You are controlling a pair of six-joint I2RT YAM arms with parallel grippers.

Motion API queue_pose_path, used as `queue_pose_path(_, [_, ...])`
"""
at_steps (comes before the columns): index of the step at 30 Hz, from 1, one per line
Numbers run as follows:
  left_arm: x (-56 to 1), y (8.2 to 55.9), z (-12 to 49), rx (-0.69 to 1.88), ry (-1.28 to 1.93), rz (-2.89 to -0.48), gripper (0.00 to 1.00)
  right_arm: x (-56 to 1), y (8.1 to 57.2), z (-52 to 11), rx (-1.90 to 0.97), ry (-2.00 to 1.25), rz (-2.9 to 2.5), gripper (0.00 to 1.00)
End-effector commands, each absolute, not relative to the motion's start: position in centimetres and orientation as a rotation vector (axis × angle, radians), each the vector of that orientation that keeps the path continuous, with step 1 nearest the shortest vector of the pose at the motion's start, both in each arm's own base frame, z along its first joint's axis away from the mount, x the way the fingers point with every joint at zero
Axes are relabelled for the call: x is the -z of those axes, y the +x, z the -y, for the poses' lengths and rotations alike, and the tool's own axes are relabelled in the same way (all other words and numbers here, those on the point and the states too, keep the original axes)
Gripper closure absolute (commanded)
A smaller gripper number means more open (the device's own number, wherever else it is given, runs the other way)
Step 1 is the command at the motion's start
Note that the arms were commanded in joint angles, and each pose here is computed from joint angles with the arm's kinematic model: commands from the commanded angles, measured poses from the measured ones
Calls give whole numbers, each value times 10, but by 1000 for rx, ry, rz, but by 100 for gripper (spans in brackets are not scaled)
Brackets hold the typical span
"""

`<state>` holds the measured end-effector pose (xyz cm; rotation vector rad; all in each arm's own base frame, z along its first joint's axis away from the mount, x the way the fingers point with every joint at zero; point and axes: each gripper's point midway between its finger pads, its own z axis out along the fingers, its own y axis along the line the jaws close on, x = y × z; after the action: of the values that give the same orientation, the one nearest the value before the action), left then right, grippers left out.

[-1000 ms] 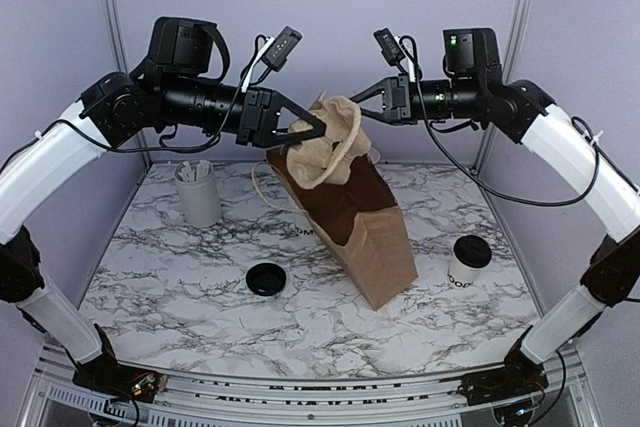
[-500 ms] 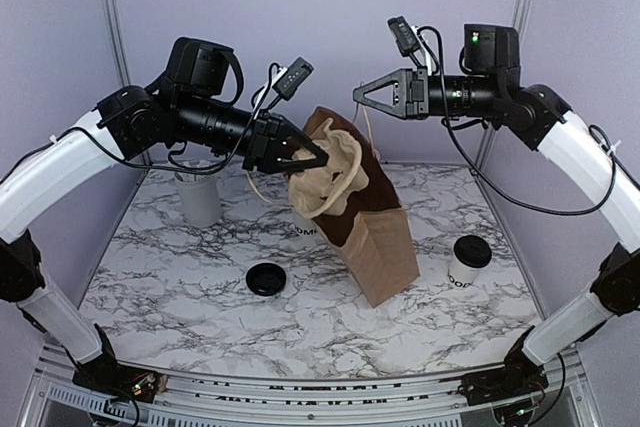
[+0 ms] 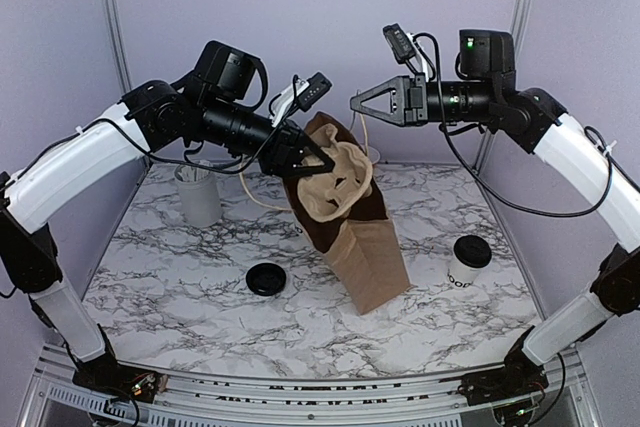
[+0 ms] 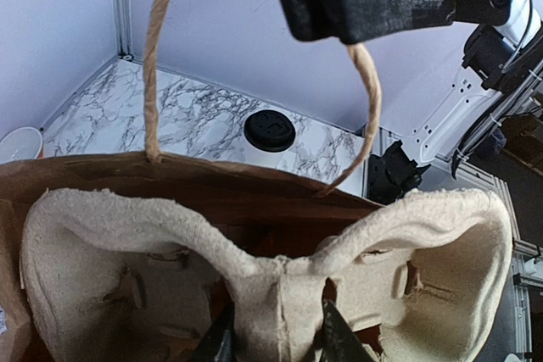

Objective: Pack the takeout coffee

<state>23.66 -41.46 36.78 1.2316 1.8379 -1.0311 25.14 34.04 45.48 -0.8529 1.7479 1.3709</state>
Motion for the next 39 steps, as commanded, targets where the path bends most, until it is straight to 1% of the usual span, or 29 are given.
queue_pose_path(1, [-365,248,407,893,1246,-1837,69,-468,238,-339,-1381,-893,-1689,100])
queue_pose_path(9, [-345,263,400,742,1263,-1884,68,-460,233,-341,-1384,-918,-1706,100])
queue_pose_path(18, [-336,265,397,703,1280,-1898,68,-450,227,-343,-1375,-945,-1726,100])
queue_pose_path(26, [-325,280,386,561,1248,-1928,66,-446,225,-341,-1367,-945,-1734,100])
queue_pose_path(39, [-279,265,409,484,1343,-2001,66,-459,240,-341,-1339,-849,-1720,100])
